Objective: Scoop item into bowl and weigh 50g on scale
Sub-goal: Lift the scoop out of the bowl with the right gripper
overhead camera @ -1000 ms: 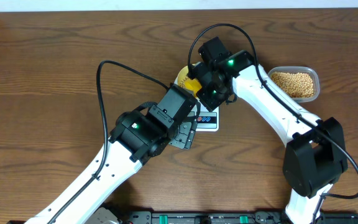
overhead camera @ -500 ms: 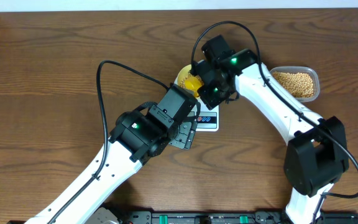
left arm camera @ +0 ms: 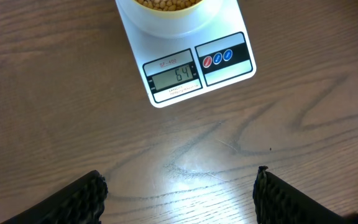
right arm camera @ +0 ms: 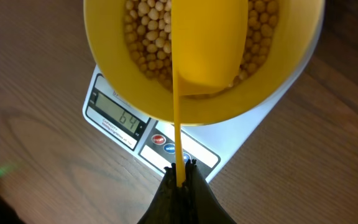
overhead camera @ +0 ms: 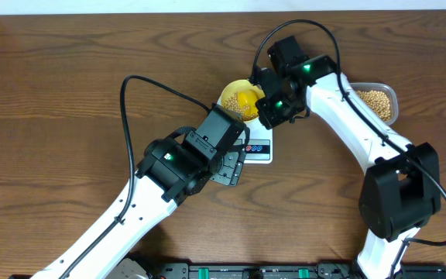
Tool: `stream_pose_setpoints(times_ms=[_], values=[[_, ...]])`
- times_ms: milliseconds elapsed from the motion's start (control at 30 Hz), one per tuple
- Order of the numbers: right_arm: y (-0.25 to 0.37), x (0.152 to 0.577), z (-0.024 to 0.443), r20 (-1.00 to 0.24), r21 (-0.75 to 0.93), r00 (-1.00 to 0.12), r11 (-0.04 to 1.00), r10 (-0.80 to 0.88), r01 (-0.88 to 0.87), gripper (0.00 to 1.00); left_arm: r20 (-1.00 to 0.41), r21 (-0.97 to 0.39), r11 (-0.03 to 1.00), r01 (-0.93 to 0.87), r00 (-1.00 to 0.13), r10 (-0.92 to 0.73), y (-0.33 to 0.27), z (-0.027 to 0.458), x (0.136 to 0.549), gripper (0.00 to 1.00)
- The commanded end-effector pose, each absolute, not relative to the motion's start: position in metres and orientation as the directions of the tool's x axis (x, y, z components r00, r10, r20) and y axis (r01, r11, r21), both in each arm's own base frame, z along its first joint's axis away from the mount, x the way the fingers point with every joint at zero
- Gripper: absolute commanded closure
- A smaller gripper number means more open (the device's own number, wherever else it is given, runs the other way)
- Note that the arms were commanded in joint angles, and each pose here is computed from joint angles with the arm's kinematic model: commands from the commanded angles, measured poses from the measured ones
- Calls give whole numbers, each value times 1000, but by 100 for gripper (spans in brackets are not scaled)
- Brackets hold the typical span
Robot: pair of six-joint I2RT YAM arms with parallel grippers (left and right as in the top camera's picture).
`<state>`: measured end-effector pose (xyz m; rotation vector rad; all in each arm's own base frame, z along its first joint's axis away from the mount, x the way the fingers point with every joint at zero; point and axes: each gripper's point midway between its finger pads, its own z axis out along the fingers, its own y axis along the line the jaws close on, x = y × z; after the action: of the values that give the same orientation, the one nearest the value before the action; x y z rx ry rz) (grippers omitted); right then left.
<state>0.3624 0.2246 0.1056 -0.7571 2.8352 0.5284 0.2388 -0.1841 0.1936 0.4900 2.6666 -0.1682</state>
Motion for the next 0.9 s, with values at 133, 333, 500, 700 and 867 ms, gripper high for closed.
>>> stream_pose_setpoints(times_ms=[133,333,500,700,867], values=[[232,367,114,-255,344,-869,799,-425,-492,99,-438,-44,928,369,-842,315,-186,199,242,22],[235,374,129,-287,341,-861,795,-421,-502,99,-438,-44,928,369,-842,315,-186,199,242,22],[237,378,143,-308,341,-855,791,-418,-509,99,-438,-44,928,369,-842,315,-186,199,242,22],[237,379,150,-313,339,-854,790,-416,-510,99,-438,-44,928,369,-842,315,-186,199,242,22],[237,377,149,-302,341,-856,791,-419,-507,99,-438,-44,928,369,-842,315,-186,199,242,22]])
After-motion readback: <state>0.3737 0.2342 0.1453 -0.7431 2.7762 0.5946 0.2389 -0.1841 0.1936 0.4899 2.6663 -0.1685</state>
